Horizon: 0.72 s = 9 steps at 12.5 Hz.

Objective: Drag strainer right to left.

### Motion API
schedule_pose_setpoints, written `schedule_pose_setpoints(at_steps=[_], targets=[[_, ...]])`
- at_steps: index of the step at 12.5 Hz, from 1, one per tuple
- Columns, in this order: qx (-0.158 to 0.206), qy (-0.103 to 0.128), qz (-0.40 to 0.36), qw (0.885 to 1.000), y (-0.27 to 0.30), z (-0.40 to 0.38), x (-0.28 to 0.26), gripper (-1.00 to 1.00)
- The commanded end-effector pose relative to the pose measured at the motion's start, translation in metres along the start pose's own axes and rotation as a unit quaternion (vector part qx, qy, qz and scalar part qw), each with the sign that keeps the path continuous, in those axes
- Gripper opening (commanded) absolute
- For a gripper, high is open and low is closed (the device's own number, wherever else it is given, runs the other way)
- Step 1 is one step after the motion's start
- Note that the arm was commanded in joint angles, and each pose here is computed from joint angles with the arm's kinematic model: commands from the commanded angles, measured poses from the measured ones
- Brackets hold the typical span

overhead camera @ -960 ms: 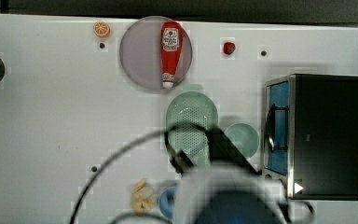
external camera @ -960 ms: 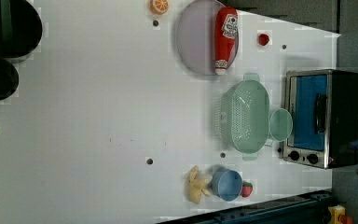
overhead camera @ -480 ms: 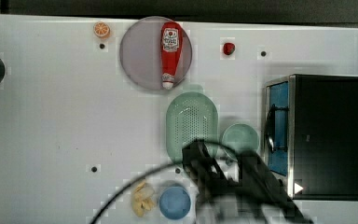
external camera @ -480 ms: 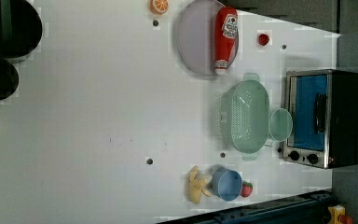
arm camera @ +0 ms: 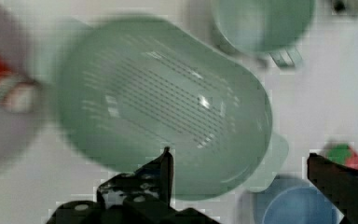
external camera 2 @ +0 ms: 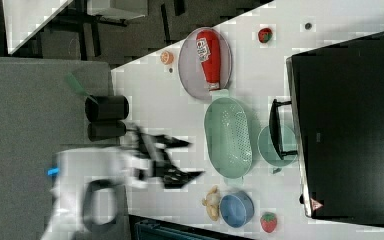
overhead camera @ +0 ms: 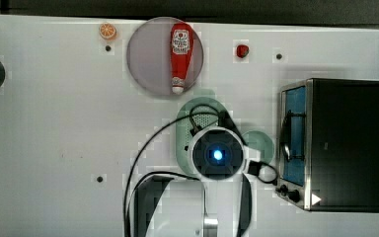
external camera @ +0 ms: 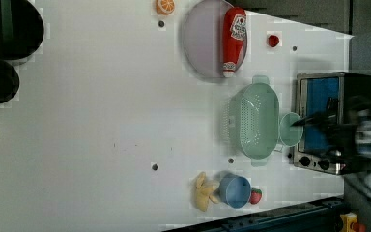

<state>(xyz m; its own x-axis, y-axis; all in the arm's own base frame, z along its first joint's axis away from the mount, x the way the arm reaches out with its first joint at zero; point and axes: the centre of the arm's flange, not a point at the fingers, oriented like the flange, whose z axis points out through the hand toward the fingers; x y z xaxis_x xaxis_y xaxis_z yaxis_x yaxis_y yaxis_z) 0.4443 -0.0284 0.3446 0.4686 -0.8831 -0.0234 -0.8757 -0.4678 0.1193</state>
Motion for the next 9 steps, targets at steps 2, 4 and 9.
schedule_pose_setpoints(at_steps=[2,4,9], targets=[[0.033,0.008,0.156,0.987,-0.024,0.042,0.0,1.0],[0.04,0.008,0.182,0.982,-0.039,0.081,0.003,1.0],[0.053,0.008,0.186,0.981,-0.055,0.154,-0.005,1.0]])
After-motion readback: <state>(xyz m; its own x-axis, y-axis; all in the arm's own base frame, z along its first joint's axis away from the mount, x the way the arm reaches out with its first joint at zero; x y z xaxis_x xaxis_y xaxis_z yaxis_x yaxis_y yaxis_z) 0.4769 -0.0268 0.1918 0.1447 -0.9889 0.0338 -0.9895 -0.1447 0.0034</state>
